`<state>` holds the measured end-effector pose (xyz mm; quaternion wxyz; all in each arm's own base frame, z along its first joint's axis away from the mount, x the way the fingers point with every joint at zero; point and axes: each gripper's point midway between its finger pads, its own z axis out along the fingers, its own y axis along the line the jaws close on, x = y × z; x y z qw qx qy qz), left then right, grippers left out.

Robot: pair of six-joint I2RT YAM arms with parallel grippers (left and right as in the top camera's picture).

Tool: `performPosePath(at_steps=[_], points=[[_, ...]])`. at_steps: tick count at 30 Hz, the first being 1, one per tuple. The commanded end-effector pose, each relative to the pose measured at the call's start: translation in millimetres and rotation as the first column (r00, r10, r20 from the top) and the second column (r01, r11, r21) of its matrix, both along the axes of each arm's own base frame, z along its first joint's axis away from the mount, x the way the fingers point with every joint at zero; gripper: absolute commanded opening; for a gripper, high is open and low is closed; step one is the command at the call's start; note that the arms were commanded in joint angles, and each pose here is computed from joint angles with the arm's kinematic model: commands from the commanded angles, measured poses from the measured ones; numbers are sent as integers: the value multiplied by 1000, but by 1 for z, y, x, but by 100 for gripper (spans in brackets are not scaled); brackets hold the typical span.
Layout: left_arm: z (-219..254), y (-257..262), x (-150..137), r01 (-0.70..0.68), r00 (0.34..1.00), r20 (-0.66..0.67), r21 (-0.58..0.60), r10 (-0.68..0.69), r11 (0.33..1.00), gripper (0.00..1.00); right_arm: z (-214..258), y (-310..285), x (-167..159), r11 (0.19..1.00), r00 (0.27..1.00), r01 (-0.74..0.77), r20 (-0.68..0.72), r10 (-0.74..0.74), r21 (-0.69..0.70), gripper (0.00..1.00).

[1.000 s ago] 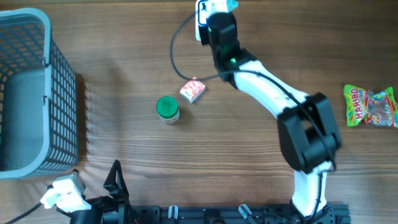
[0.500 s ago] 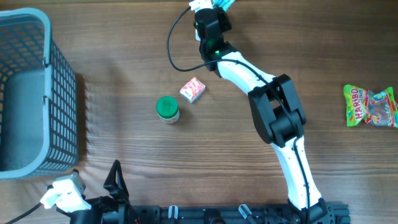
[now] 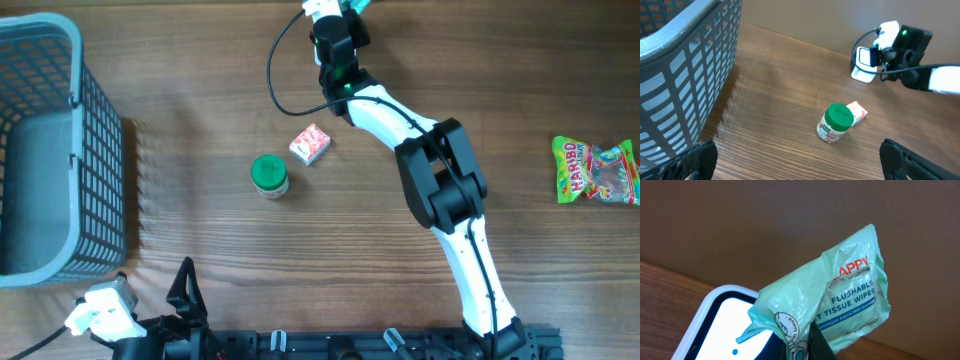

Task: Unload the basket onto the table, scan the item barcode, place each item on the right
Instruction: 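Hold the wipes pack at the scanner with the right gripper, then carry the wipes pack to the right edge and release it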

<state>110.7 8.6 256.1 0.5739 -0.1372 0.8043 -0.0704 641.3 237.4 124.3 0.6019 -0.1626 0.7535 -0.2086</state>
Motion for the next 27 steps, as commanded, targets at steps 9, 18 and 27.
performPosePath(at_steps=[9, 18, 27], points=[[0, 1, -1, -2, 1000, 9, 5, 2, 1000, 100, -7, -10, 3, 983, 998, 59, 5, -59, -175, 4], [0, 1, -1, -2, 1000, 9, 5, 2, 1000, 100, 64, -84, -33, 799, 840, 540, 122, -528, -265, 4], [0, 1, -1, -2, 1000, 9, 5, 2, 1000, 100, 76, -174, -63, 506, 597, 756, 120, -793, -415, 4]])
